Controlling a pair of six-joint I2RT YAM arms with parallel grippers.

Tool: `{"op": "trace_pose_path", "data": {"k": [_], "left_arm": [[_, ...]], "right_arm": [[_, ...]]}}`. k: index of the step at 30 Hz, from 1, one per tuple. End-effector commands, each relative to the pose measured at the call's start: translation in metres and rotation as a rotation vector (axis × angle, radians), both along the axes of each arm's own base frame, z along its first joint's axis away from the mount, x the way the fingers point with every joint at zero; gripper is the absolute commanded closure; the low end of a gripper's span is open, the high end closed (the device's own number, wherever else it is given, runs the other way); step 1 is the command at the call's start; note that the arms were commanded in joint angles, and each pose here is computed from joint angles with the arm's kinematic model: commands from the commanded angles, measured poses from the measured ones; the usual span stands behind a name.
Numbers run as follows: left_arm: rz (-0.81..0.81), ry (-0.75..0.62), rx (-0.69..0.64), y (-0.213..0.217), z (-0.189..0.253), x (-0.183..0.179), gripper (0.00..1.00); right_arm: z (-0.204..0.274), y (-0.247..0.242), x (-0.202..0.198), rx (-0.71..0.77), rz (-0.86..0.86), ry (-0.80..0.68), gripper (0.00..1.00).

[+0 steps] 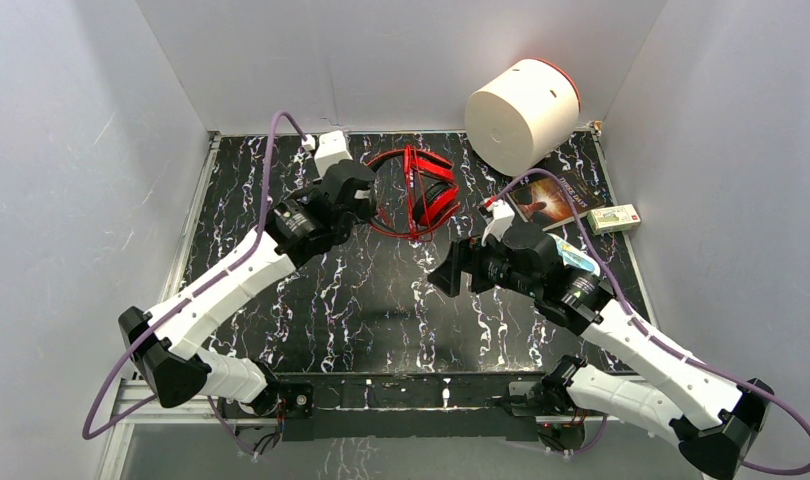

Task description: Wrap the headphones

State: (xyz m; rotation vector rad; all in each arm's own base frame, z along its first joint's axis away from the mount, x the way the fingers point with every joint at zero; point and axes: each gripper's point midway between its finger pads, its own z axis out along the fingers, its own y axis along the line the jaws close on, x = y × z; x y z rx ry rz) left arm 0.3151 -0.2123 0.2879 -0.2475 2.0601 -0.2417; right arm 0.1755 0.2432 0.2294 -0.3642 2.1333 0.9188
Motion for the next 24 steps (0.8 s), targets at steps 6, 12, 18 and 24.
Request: {"op": "trace_pose_path", "data": {"k": [6, 12, 18, 24], "left_arm": [[-0.050, -0.002, -0.151, 0.011, 0.059, -0.014, 1.00], [-0.088, 0.008, -0.208, 0.012, 0.067, -0.025, 1.00], [-0.127, 0.007, -0.250, 0.011, 0.074, -0.036, 1.00], [-0.144, 0.011, -0.272, 0.010, 0.076, -0.042, 1.00]], "right_arm": [[0.018, -0.001, 0.020, 0.025, 0.125, -0.106, 0.01], [0.003, -0.009, 0.024, 0.086, 0.154, -0.014, 0.01], [0.004, 0.015, 0.018, 0.231, 0.335, -0.005, 0.01], [0.000, 0.033, 0.023, 0.333, 0.301, 0.244, 0.03]]}}
